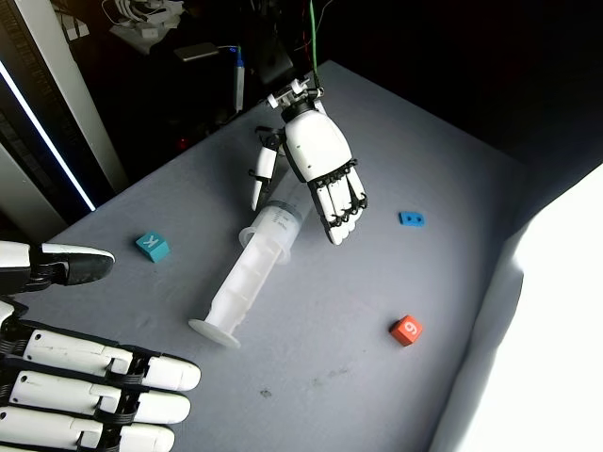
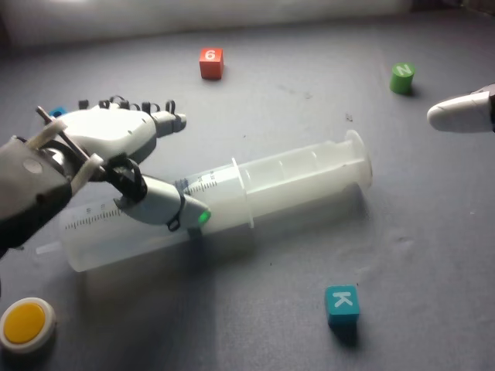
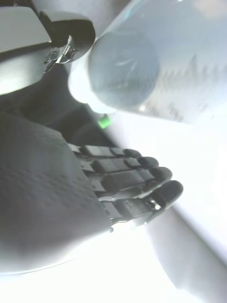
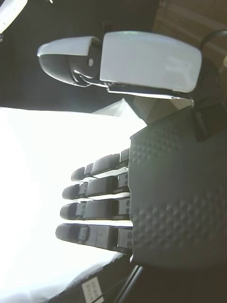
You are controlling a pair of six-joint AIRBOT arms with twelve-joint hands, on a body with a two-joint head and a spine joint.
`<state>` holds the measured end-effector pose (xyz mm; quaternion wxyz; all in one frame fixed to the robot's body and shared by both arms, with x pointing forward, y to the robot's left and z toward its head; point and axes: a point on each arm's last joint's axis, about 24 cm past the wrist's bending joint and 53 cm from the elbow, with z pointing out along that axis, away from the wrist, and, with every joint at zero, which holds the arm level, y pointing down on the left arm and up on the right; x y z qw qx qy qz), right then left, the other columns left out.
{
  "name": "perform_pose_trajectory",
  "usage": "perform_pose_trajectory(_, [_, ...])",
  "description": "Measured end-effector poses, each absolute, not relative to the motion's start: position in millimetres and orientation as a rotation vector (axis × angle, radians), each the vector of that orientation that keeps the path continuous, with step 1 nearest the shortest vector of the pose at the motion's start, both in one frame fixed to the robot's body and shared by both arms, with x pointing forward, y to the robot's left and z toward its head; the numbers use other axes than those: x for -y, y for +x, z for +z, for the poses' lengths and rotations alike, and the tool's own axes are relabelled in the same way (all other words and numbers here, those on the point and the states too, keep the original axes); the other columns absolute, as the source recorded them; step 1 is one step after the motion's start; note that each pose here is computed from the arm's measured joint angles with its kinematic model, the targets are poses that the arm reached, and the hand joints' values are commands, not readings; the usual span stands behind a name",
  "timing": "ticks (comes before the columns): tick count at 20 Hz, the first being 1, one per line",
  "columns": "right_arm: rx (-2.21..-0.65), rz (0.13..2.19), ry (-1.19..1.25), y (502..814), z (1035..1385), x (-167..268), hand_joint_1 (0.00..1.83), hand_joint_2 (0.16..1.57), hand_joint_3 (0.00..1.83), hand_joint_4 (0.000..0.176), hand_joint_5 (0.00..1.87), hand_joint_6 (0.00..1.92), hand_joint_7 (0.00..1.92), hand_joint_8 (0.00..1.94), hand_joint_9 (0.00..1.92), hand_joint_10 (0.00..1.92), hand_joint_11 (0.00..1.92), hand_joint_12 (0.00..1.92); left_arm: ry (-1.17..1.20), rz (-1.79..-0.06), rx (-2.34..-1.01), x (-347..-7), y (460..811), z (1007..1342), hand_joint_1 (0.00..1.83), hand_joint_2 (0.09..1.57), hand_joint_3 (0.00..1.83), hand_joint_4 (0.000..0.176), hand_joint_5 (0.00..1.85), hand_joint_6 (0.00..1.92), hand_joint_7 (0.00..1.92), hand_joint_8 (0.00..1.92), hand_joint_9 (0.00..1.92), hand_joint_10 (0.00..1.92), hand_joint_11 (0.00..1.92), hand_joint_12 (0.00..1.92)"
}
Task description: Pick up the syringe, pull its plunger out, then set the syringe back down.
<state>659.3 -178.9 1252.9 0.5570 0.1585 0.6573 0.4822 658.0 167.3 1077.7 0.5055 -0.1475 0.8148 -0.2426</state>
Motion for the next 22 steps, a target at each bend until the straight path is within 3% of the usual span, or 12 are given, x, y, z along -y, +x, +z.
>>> perform_pose_trajectory(8, [-1.557, 1.103, 0.341, 659.0, 1250.6, 179.4, 0.69, 0.84, 0.0, 0.0, 0.15, 0.0, 0.19, 0.0, 0.19, 0.0, 0.0, 0.47, -0.287, -0.658, -1.904, -140.6, 661.6, 1154.2, 0.58, 0.9, 0.0, 0.0, 0.34, 0.02, 0.47, 0.02, 0.45, 0.03, 0.01, 0.91])
perform_pose_trajectory(9, [-1.557, 1.097, 0.335, 659.0, 1250.8, 179.5, 0.6, 0.83, 0.0, 0.0, 0.34, 0.02, 0.44, 0.06, 0.45, 0.1, 0.11, 0.85, -0.276, -0.676, -1.902, -135.3, 659.3, 1160.6, 0.49, 0.92, 0.02, 0.0, 0.39, 0.28, 0.45, 0.68, 0.16, 1.03, 0.0, 1.62])
perform_pose_trajectory(10, [-1.555, 1.084, 0.318, 658.3, 1251.4, 178.9, 0.57, 0.84, 0.01, 0.0, 0.48, 0.04, 0.51, 0.33, 0.42, 0.61, 0.11, 1.23, -0.261, -0.699, -1.897, -128.6, 655.6, 1170.1, 0.61, 0.88, 0.0, 0.0, 0.11, 1.33, 0.1, 1.65, 0.11, 1.7, 0.0, 1.86])
perform_pose_trajectory(11, [-1.555, 1.082, 0.315, 657.2, 1251.9, 178.7, 0.59, 0.84, 0.0, 0.0, 0.33, 1.09, 0.28, 1.46, 0.26, 1.63, 0.17, 1.78, -0.267, -0.711, -1.898, -126.7, 653.9, 1172.5, 0.57, 0.9, 0.01, 0.0, 0.03, 1.8, 0.09, 1.87, 0.13, 1.88, 0.16, 1.91])
perform_pose_trajectory(12, [-1.563, 1.066, 0.3, 654.8, 1249.5, 178.9, 0.55, 0.86, 0.0, 0.0, 0.23, 1.68, 0.22, 1.84, 0.27, 1.86, 0.25, 1.89, -0.271, -0.723, -1.901, -124.0, 651.3, 1177.1, 0.53, 0.94, 0.02, 0.0, 0.08, 1.9, 0.15, 1.91, 0.16, 1.91, 0.22, 1.92])
perform_pose_trajectory(14, [-1.59, 1.032, 0.234, 648.6, 1242.7, 174.6, 0.4, 0.9, 0.01, 0.0, 0.34, 1.91, 0.42, 1.94, 0.44, 1.92, 0.48, 1.92, -0.252, -0.719, -1.89, -123.6, 650.1, 1192.3, 0.4, 1.02, 0.02, 0.0, 0.93, 1.92, 0.97, 1.92, 0.9, 1.92, 0.78, 1.92])
perform_pose_trajectory(16, [-1.601, 1.007, 0.208, 645.0, 1240.9, 178.4, 0.34, 0.96, 0.01, 0.0, 0.99, 1.92, 1.11, 1.94, 1.12, 1.92, 1.18, 1.92, -0.255, -0.723, -1.877, -124.6, 650.0, 1199.9, 0.25, 1.11, 0.03, 0.0, 1.36, 1.92, 1.49, 1.92, 1.46, 1.92, 1.37, 1.92])
perform_pose_trajectory(17, [-1.599, 0.995, 0.205, 644.1, 1241.8, 182.6, 0.34, 1.11, 0.04, 0.0, 1.33, 1.92, 1.39, 1.94, 1.4, 1.92, 1.45, 1.92, -0.269, -0.737, -1.887, -123.7, 649.1, 1198.6, 0.28, 1.33, 0.03, 0.015, 1.38, 1.92, 1.52, 1.92, 1.53, 1.92, 1.47, 1.92])
perform_pose_trajectory(18, [-1.603, 0.989, 0.206, 643.6, 1240.6, 184.4, 0.34, 1.28, 0.03, 0.0, 1.46, 1.92, 1.51, 1.94, 1.53, 1.92, 1.59, 1.92, -0.262, -0.742, -1.889, -121.9, 648.6, 1199.6, 0.41, 1.47, 0.01, 0.095, 1.36, 1.92, 1.51, 1.92, 1.54, 1.92, 1.53, 1.92])
perform_pose_trajectory(19, [-1.607, 0.983, 0.203, 643.2, 1240.1, 185.3, 0.65, 1.43, 0.03, 0.0, 1.44, 1.92, 1.55, 1.94, 1.6, 1.92, 1.65, 1.92, -0.256, -0.748, -1.884, -120.1, 648.5, 1202.8, 0.81, 1.46, 0.03, 0.16, 1.37, 1.92, 1.55, 1.92, 1.58, 1.92, 1.58, 1.92])
perform_pose_trajectory(20, [-1.616, 0.982, 0.203, 640.9, 1238.7, 184.5, 0.84, 1.46, 0.01, 0.0, 1.43, 1.92, 1.56, 1.94, 1.6, 1.92, 1.65, 1.92, -0.253, -0.758, -1.875, -118.7, 649.0, 1207.5, 1.06, 1.42, 0.01, 0.173, 1.4, 1.92, 1.59, 1.92, 1.63, 1.92, 1.62, 1.92])
perform_pose_trajectory(22, [-1.615, 0.985, 0.195, 636.5, 1240.5, 182.2, 0.93, 1.44, 0.0, 0.0, 1.43, 1.92, 1.57, 1.94, 1.61, 1.92, 1.64, 1.92, -0.244, -0.763, -1.861, -117.2, 650.0, 1213.9, 1.01, 1.39, 0.0, 0.172, 1.38, 1.92, 1.54, 1.92, 1.59, 1.92, 1.61, 1.92])
